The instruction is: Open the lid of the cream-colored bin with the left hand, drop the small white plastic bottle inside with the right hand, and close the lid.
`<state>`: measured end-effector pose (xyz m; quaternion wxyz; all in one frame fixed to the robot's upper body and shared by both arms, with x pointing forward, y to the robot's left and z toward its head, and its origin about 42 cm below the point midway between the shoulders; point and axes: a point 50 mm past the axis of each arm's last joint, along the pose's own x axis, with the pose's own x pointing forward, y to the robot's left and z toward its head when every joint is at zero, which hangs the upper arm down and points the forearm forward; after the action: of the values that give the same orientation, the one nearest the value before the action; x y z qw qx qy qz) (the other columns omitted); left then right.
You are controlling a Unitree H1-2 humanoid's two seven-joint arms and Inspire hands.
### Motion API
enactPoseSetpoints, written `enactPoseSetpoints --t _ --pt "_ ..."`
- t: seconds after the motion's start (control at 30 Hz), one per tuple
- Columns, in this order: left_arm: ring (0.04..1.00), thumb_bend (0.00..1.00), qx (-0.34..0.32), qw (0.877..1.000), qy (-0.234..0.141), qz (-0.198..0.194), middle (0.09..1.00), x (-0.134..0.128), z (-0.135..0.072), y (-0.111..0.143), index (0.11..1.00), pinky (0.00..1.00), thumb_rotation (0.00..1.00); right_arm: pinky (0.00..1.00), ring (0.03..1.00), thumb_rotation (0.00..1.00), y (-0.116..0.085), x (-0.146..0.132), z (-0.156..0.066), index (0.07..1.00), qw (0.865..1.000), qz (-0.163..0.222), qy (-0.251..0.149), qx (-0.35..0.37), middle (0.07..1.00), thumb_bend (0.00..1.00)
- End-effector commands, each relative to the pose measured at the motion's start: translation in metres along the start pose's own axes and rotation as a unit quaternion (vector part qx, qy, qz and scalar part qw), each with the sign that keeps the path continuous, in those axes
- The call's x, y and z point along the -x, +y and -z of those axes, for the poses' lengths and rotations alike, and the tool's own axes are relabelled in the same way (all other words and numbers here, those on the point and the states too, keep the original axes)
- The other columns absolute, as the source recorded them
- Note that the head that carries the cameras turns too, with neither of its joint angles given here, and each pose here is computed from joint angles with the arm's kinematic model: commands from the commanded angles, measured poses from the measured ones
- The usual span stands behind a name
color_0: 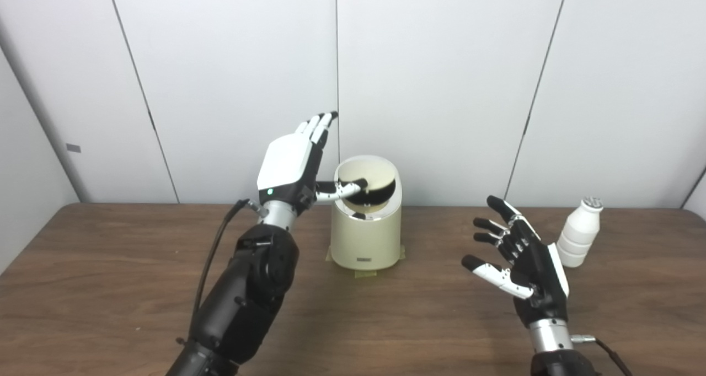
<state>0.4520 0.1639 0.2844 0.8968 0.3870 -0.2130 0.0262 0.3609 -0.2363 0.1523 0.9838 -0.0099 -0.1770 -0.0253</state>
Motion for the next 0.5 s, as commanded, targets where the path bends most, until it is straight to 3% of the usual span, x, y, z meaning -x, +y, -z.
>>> enactPoseSetpoints --t 0.0,0.17,0.43,0.47 --pt "0.910 0.77 0.071 0.997 -0.025 -0.028 0.931 -0.002 -0.015 0.019 0.937 0.76 0.32 0.66 0.744 0.28 0.002 -0.014 -0.017 0.813 0.999 -0.005 -0.037 0.002 0.890 0.83" --pt "0.835 0.74 0.181 0.982 0.004 -0.045 0.850 0.040 0.004 0.026 0.855 0.68 0.30 0.65 0.736 0.29 0.001 -0.014 -0.014 0.819 0.999 -0.005 -0.034 0.003 0.892 0.85" --pt "0.765 0.73 0.269 0.960 0.052 -0.052 0.806 0.098 0.035 0.025 0.815 0.69 0.31 0.63 0.731 0.30 -0.001 -0.014 -0.013 0.818 0.999 -0.007 -0.030 0.006 0.883 0.86" --pt "0.734 0.71 0.276 0.958 0.057 -0.054 0.777 0.105 0.038 0.024 0.802 0.65 0.27 0.63 0.732 0.29 -0.001 -0.014 -0.013 0.818 0.999 -0.007 -0.030 0.006 0.880 0.85"
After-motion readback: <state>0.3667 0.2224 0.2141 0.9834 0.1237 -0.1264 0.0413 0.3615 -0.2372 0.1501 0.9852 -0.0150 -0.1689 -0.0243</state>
